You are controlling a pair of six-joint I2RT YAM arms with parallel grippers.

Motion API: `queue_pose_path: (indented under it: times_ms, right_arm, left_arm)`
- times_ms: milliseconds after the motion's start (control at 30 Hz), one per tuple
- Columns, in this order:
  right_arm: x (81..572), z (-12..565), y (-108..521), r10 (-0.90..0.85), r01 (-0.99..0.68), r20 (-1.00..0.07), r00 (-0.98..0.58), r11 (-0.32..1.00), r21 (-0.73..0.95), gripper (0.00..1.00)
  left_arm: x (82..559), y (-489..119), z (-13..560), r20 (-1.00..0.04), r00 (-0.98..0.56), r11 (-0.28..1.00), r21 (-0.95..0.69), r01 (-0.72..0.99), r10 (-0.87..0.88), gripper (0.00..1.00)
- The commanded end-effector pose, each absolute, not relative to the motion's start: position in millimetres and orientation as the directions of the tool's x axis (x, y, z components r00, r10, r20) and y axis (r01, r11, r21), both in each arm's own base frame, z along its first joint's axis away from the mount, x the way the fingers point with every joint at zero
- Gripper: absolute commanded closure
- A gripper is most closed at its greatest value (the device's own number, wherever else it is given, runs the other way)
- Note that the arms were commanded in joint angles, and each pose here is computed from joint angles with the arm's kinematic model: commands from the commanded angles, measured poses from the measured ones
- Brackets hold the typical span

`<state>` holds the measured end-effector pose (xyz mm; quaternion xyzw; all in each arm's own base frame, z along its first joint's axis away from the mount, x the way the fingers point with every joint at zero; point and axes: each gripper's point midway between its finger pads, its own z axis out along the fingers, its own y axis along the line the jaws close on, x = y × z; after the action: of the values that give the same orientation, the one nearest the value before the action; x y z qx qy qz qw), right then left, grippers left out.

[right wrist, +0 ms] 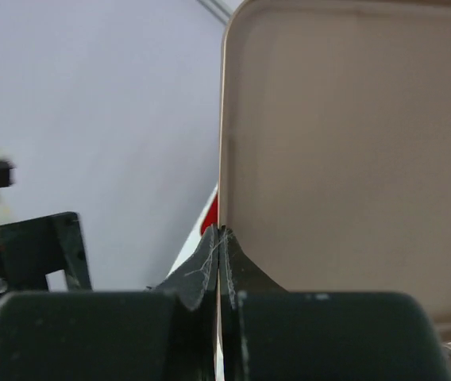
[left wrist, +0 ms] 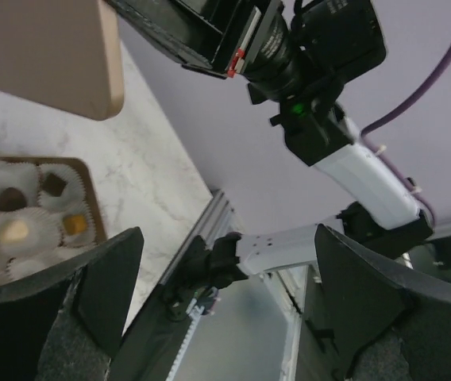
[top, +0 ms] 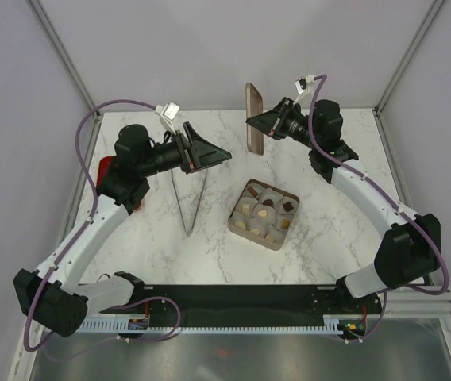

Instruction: Pack the chocolate

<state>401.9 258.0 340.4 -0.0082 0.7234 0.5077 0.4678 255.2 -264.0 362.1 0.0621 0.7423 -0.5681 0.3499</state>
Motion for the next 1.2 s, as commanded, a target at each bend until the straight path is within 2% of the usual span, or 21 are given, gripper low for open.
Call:
queue_pose_path:
  times_ms: [0, 33, 100, 167, 200, 233, 267, 333, 400, 467, 533, 633, 733, 933, 1033, 1167]
  right_arm:
    - [382.9, 426.8, 258.9, 0.616, -0.638, -0.679, -0.399, 0.346, 0.688, 1.00]
    - [379.5, 432.4, 259.0, 0.631, -0.646, -0.671, -0.389, 0.332, 0.687, 1.00]
    - [369.1, 447.9, 260.3, 0.655, -0.675, -0.655, -0.378, 0.289, 0.678, 1.00]
    - [363.2, 454.7, 264.9, 0.644, -0.681, -0.657, -0.393, 0.276, 0.678, 1.00]
    - [360.2, 455.2, 267.7, 0.622, -0.693, -0.676, -0.395, 0.282, 0.664, 1.00]
    - [357.5, 460.8, 268.2, 0.613, -0.702, -0.685, -0.393, 0.281, 0.655, 1.00]
    - [354.6, 459.3, 269.5, 0.601, -0.703, -0.691, -0.403, 0.281, 0.654, 1.00]
    - [342.1, 466.1, 270.9, 0.588, -0.735, -0.699, -0.406, 0.245, 0.633, 1.00]
    - [328.8, 480.6, 266.2, 0.613, -0.774, -0.698, -0.371, 0.212, 0.597, 1.00]
    - [316.0, 500.2, 261.7, 0.647, -0.807, -0.678, -0.348, 0.162, 0.569, 1.00]
    - [306.2, 516.5, 260.5, 0.665, -0.830, -0.660, -0.351, 0.106, 0.548, 1.00]
    - [290.4, 538.5, 262.0, 0.665, -0.851, -0.637, -0.390, 0.005, 0.525, 1.00]
    - [274.1, 550.4, 261.2, 0.650, -0.860, -0.635, -0.418, -0.057, 0.507, 1.00]
    - [245.2, 565.8, 255.4, 0.628, -0.879, -0.658, -0.415, -0.090, 0.469, 1.00]
    - [234.7, 570.3, 253.9, 0.612, -0.873, -0.655, -0.442, -0.125, 0.472, 1.00]
    - [216.4, 575.4, 251.2, 0.594, -0.867, -0.646, -0.480, -0.208, 0.452, 1.00]
  left_arm:
    - [234.0, -277.0, 410.5, -0.498, -0.808, 0.012, -0.853, 0.521, -0.314, 0.04]
    - [230.6, -277.3, 420.0, -0.478, -0.819, -0.046, -0.855, 0.517, -0.318, 0.05]
    - [234.1, -279.7, 420.0, -0.504, -0.804, -0.053, -0.837, 0.545, -0.314, 0.05]
    - [242.5, -280.2, 419.8, -0.585, -0.745, 0.020, -0.791, 0.612, -0.320, 0.06]
    - [251.6, -279.1, 403.5, -0.557, -0.764, 0.099, -0.824, 0.558, -0.325, 0.06]
    - [256.3, -277.3, 398.2, -0.617, -0.719, 0.155, -0.783, 0.602, -0.321, 0.06]
    - [263.1, -274.8, 395.7, -0.626, -0.704, 0.202, -0.778, 0.595, -0.337, 0.06]
    - [263.6, -272.0, 387.1, -0.628, -0.703, 0.234, -0.777, 0.584, -0.334, 0.06]
    - [259.6, -273.3, 391.3, -0.644, -0.684, 0.188, -0.761, 0.621, -0.344, 0.05]
    - [255.2, -275.7, 388.7, -0.585, -0.731, 0.113, -0.801, 0.588, -0.351, 0.05]
    - [251.7, -277.9, 404.5, -0.562, -0.744, 0.005, -0.799, 0.602, -0.362, 0.05]
    - [252.3, -275.6, 417.4, -0.570, -0.738, -0.072, -0.772, 0.631, -0.361, 0.05]
    - [263.9, -260.1, 427.6, -0.616, -0.680, -0.058, -0.723, 0.689, -0.398, 0.05]
    - [292.5, -237.7, 440.9, -0.745, -0.546, 0.014, -0.596, 0.803, -0.383, 0.05]
    - [307.5, -234.4, 441.2, -0.768, -0.523, 0.015, -0.567, 0.823, -0.370, 0.05]
    - [321.6, -240.2, 440.4, -0.777, -0.533, -0.044, -0.552, 0.833, -0.336, 0.05]
